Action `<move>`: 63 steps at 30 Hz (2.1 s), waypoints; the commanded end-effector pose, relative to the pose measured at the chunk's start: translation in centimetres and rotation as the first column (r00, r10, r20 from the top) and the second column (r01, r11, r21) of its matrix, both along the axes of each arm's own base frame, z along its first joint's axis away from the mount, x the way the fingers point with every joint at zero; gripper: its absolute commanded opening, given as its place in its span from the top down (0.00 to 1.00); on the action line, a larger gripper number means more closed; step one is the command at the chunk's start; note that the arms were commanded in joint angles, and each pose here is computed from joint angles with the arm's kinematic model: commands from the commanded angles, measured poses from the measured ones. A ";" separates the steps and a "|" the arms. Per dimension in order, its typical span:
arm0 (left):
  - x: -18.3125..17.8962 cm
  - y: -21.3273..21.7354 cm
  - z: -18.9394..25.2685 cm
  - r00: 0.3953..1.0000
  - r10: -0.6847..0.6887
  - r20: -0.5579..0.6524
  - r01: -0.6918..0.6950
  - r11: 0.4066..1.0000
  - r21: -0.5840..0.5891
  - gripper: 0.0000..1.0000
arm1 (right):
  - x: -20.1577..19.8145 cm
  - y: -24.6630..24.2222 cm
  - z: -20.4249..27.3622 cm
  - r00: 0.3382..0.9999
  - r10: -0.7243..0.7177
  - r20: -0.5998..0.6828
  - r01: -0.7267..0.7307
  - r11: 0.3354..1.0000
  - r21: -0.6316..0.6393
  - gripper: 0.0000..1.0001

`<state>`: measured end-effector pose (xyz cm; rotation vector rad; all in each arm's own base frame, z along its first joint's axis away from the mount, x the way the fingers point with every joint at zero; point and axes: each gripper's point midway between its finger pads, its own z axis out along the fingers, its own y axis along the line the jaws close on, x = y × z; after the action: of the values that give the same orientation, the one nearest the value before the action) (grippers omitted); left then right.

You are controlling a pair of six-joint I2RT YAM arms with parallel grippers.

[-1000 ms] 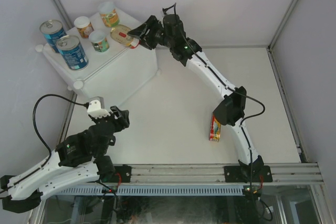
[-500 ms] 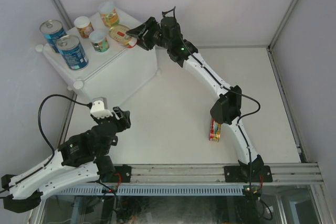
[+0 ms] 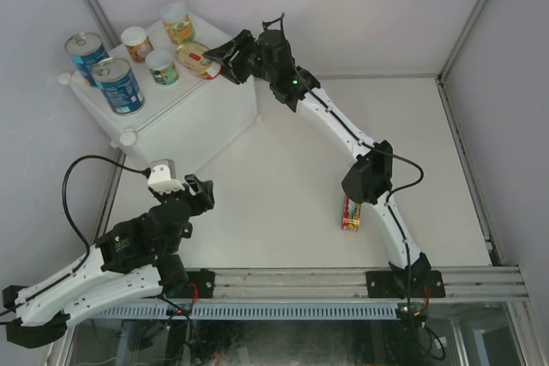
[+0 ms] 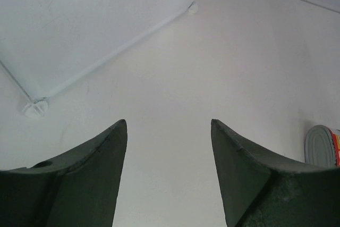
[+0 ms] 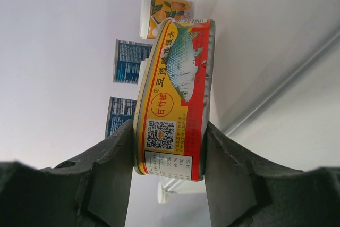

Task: Place and organize the canned foods onto the counter
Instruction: Place the canned food on the counter.

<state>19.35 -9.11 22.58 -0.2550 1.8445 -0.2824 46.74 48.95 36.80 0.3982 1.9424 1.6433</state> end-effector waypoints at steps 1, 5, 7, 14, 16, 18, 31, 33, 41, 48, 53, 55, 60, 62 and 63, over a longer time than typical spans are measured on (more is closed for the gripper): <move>0.3 -0.3 0.3 1.000 -0.001 0.026 0.002 1.000 -0.012 0.31 | -1.9 -0.7 7.1 0.992 0.000 0.124 -0.013 0.994 0.104 0.51; 0.3 -0.6 0.4 1.000 -0.012 0.028 0.013 1.000 -0.017 0.31 | -2.0 -0.9 6.9 0.991 -0.011 0.132 0.001 0.997 0.076 0.44; 0.3 -0.7 0.6 0.999 -0.019 0.029 0.020 1.000 -0.016 0.31 | -2.0 -1.1 6.9 0.990 -0.018 0.142 0.009 0.998 0.060 0.39; 0.1 -0.5 0.9 0.999 -0.028 0.030 0.028 1.000 -0.010 0.31 | -2.3 -1.7 7.0 0.986 -0.031 0.162 0.028 0.999 0.023 0.33; 0.1 -0.5 1.0 0.999 -0.030 0.031 0.030 0.999 -0.013 0.31 | -2.2 -2.0 7.0 0.985 -0.041 0.169 0.040 0.999 0.009 0.33; 0.0 -0.4 1.1 0.999 -0.032 0.032 0.033 0.999 -0.016 0.31 | -2.3 -2.2 6.9 0.985 -0.048 0.168 0.050 0.999 -0.008 0.32; 0.0 -0.5 1.1 0.999 -0.032 0.034 0.033 0.999 -0.041 0.31 | -2.9 -2.2 4.5 0.990 -0.031 0.139 0.046 0.993 -0.105 0.31; 0.0 -0.4 1.1 0.999 -0.029 0.036 0.031 0.999 -0.044 0.31 | -2.8 -2.4 4.1 0.989 -0.034 0.141 0.051 0.991 -0.123 0.31; -0.2 -0.3 1.3 0.999 -0.031 0.034 0.032 0.999 -0.043 0.31 | -2.7 -2.7 3.0 0.987 -0.023 0.162 0.052 0.982 -0.182 0.27; -0.3 0.2 1.7 0.999 -0.024 0.031 0.025 0.999 -0.032 0.31 | -3.1 -3.3 3.3 0.980 -0.033 0.197 0.076 0.974 -0.215 0.27; -0.3 0.4 1.8 0.999 -0.021 0.030 0.022 1.000 -0.020 0.31 | -3.6 -3.6 3.6 0.978 -0.036 0.207 0.080 0.974 -0.211 0.26; -0.3 0.5 1.9 0.999 -0.018 0.031 0.019 1.000 -0.019 0.31 | -3.9 -3.7 3.8 0.977 -0.033 0.208 0.078 0.974 -0.211 0.26; -0.4 0.6 1.9 0.999 -0.012 0.033 0.013 1.000 -0.026 0.31 | -5.0 -3.7 4.2 0.974 -0.021 0.228 0.073 0.972 -0.221 0.27; -0.4 0.7 1.9 0.999 -0.011 0.033 0.012 1.000 -0.027 0.31 | -5.3 -4.0 4.6 0.970 -0.024 0.242 0.083 0.969 -0.233 0.27; -0.4 0.6 1.9 0.999 -0.014 0.033 0.014 0.999 -0.029 0.31 | -5.5 -4.2 4.6 0.969 -0.024 0.248 0.086 0.967 -0.242 0.27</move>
<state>18.94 -8.80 22.79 -0.2232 1.8460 -0.2946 43.07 45.69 36.29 0.2103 2.0267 1.3036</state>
